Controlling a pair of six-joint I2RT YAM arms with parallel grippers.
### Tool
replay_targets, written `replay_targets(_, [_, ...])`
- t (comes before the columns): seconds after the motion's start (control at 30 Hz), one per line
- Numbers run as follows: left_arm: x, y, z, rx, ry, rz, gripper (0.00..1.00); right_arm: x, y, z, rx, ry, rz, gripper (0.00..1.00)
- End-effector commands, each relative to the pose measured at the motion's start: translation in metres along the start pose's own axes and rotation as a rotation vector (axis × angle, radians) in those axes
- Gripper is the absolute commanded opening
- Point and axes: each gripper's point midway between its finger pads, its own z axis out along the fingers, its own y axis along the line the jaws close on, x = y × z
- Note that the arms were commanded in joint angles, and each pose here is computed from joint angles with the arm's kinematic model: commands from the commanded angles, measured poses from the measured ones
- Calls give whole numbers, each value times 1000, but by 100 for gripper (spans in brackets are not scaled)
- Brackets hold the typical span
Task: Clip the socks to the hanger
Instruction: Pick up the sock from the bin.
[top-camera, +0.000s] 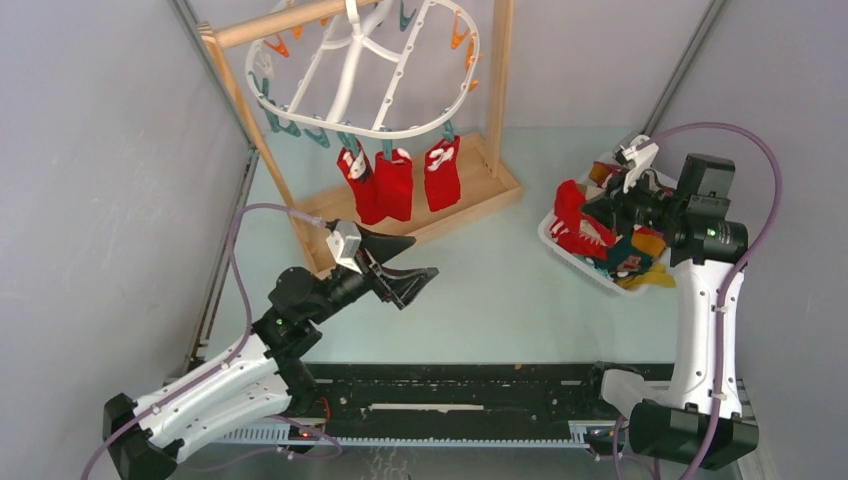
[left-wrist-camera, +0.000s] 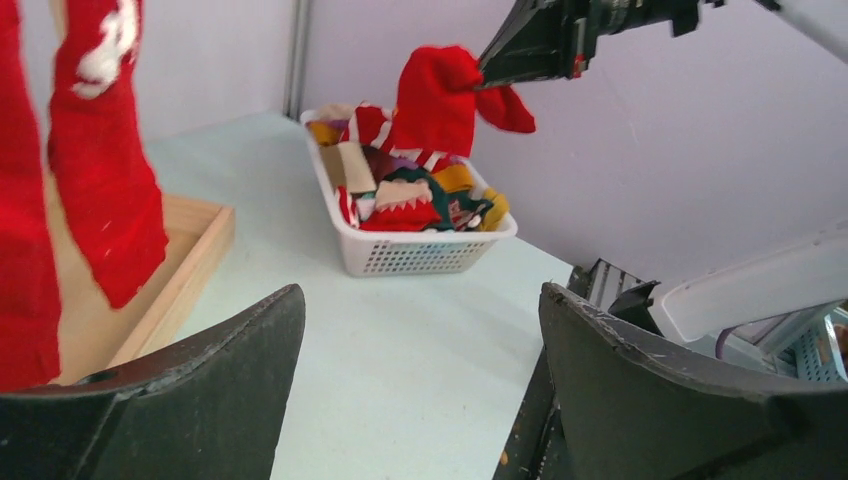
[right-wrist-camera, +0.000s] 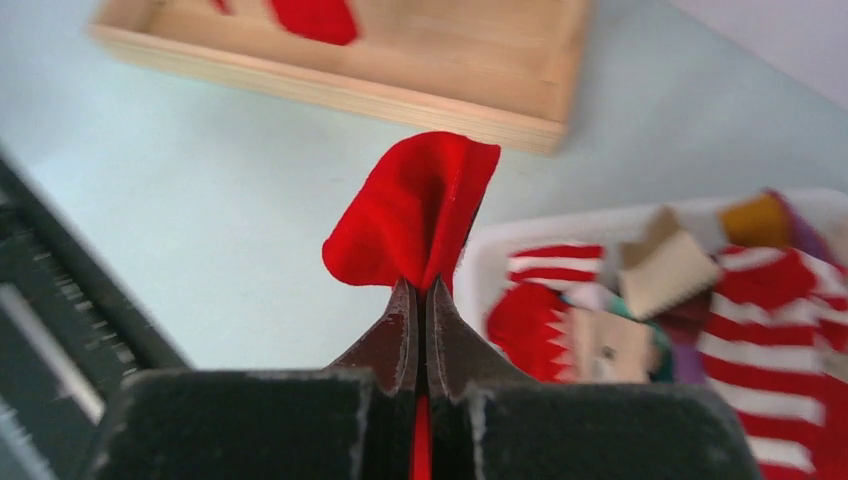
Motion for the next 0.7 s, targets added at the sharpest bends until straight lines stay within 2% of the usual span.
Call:
replay_targets(0.0, [-38,-19,11,46,-140,149,91,-10,74,-8,-359,-85,65,0])
replay_targets(0.23, [-9,-36,36,122,-87,172,93,-7,141,-8,-698,-92,103,0])
replay_targets(0.5, [16,-22,53,80,-57,285,97,-14,165,0,-827,-82,131,0])
replay_targets(0.67, [29,-32,60,198,-7,392,100,-13,180,1,-906,-87,94,0])
